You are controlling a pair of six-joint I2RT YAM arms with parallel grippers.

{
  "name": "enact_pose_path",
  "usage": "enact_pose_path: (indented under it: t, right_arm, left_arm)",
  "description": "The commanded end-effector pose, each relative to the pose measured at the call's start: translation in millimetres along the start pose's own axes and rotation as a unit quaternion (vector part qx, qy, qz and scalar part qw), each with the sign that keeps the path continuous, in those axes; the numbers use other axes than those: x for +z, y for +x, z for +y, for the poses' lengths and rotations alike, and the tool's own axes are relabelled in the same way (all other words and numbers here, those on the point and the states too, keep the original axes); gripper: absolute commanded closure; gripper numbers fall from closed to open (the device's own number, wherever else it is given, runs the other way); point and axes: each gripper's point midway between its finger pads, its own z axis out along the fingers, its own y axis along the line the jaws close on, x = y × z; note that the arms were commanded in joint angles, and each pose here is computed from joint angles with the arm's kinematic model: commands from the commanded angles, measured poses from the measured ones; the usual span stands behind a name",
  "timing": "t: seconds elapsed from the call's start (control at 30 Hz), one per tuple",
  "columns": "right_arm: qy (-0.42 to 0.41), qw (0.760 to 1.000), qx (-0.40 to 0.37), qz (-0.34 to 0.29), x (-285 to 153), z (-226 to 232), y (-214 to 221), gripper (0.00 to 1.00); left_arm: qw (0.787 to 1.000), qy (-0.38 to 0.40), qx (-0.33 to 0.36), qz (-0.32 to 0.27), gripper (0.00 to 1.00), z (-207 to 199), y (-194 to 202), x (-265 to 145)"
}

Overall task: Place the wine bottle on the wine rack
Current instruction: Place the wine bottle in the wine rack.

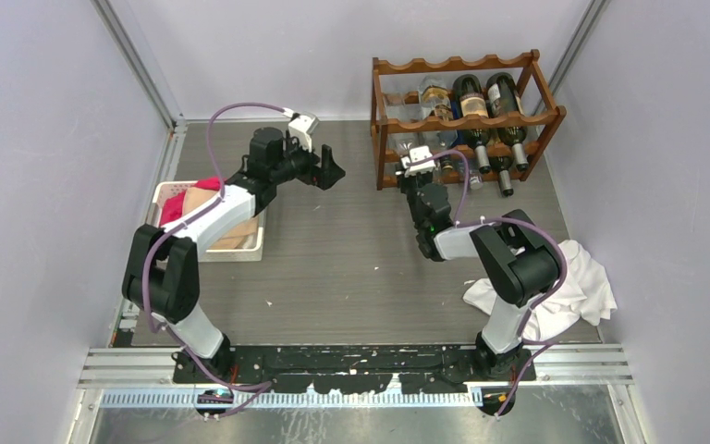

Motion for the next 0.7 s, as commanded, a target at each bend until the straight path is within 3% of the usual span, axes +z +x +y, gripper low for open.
enact_pose_path:
  t: [0.0,0.67]
  right_arm:
    - [0.043,0.990,0.044,-0.126,15,-17,-78,0.99]
    - [0.050,0.990,0.048,-0.119,28,-21,-60,0.99]
  left_arm:
    - [0.999,0.013,-0.005,-0.028,0.15,0,-27,2]
    - [0.999,0.015,-0.048,-0.020,0.16,11,-21,10]
